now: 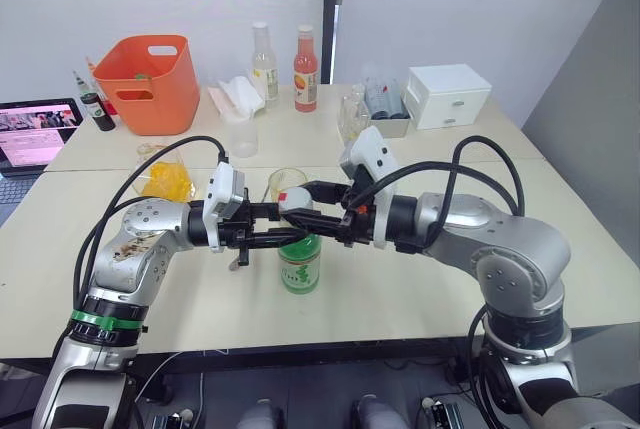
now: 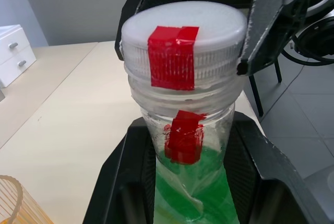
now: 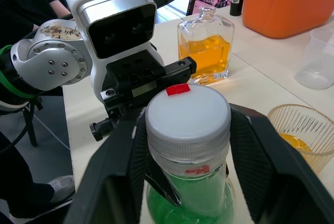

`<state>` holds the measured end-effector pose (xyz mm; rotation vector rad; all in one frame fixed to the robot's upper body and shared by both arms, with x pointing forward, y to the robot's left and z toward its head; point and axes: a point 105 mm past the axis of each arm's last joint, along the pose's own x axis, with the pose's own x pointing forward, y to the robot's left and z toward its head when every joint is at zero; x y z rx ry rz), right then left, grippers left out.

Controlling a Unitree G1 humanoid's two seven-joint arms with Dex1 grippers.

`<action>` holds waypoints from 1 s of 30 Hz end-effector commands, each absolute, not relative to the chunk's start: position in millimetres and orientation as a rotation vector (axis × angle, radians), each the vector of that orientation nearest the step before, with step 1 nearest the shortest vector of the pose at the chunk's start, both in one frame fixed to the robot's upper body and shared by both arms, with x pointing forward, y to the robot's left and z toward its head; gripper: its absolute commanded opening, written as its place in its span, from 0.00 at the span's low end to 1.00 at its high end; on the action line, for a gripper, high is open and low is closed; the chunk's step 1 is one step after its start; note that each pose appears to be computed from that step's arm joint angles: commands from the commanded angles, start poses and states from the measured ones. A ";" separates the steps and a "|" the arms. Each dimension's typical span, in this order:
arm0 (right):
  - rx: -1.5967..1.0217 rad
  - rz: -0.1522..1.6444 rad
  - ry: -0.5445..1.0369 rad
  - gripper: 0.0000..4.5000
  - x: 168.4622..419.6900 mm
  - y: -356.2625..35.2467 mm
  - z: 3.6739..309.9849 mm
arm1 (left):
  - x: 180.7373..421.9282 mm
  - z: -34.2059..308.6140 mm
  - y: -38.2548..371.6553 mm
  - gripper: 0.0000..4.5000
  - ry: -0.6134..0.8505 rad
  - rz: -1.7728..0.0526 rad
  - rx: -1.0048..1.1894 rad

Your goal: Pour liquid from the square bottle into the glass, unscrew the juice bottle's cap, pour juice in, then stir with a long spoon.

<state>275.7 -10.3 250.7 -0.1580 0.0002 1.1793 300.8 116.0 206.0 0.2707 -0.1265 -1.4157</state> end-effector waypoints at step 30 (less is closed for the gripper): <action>-0.354 1.565 -0.042 0.38 308.2 -17.4 253.2 | 301.6 198.0 122.2 0.31 -0.074 -1.387 0.303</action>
